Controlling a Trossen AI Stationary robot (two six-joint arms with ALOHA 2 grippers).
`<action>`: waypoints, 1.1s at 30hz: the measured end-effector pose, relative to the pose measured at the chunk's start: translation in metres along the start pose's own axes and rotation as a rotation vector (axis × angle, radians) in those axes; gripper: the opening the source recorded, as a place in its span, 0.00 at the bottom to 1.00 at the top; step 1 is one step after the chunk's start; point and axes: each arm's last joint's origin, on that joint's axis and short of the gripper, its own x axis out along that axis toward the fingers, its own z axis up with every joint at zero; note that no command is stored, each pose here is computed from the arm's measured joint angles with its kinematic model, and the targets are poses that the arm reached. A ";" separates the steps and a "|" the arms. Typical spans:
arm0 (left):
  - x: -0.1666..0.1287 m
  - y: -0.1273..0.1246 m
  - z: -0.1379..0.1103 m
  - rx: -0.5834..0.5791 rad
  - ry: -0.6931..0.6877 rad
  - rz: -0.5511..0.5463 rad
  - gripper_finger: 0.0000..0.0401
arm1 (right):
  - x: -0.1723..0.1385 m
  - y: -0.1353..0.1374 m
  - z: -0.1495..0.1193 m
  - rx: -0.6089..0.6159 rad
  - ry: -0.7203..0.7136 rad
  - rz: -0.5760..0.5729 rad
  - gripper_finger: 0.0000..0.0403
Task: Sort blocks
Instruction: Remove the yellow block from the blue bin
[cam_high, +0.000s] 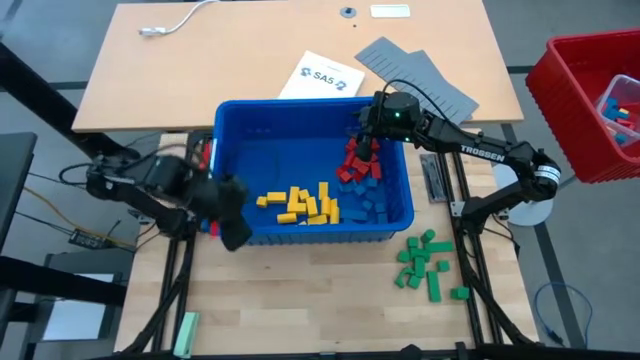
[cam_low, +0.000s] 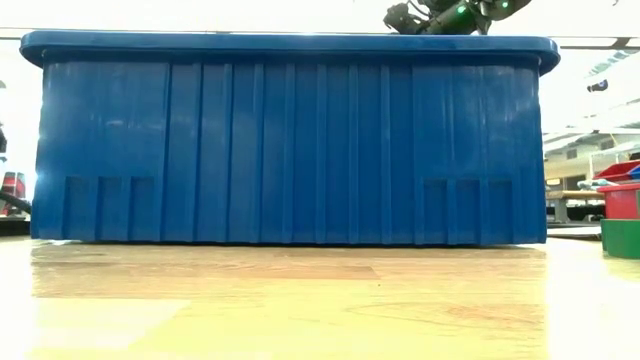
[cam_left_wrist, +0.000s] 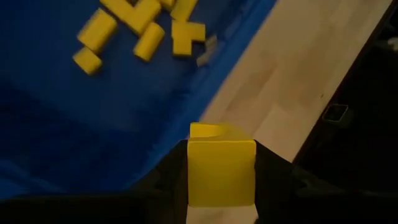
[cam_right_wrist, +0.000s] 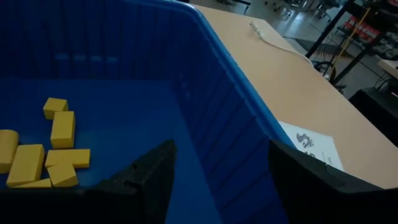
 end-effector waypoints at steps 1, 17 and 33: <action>0.002 -0.004 -0.004 -0.019 -0.007 0.000 0.34 | 0.000 0.000 0.000 0.000 0.000 0.000 0.59; 0.074 -0.052 -0.106 -0.273 0.068 -0.021 0.34 | 0.000 0.000 0.000 0.000 0.001 0.002 0.59; 0.177 -0.017 -0.156 -0.260 0.073 0.227 0.36 | 0.000 0.002 -0.002 0.027 0.024 0.012 0.59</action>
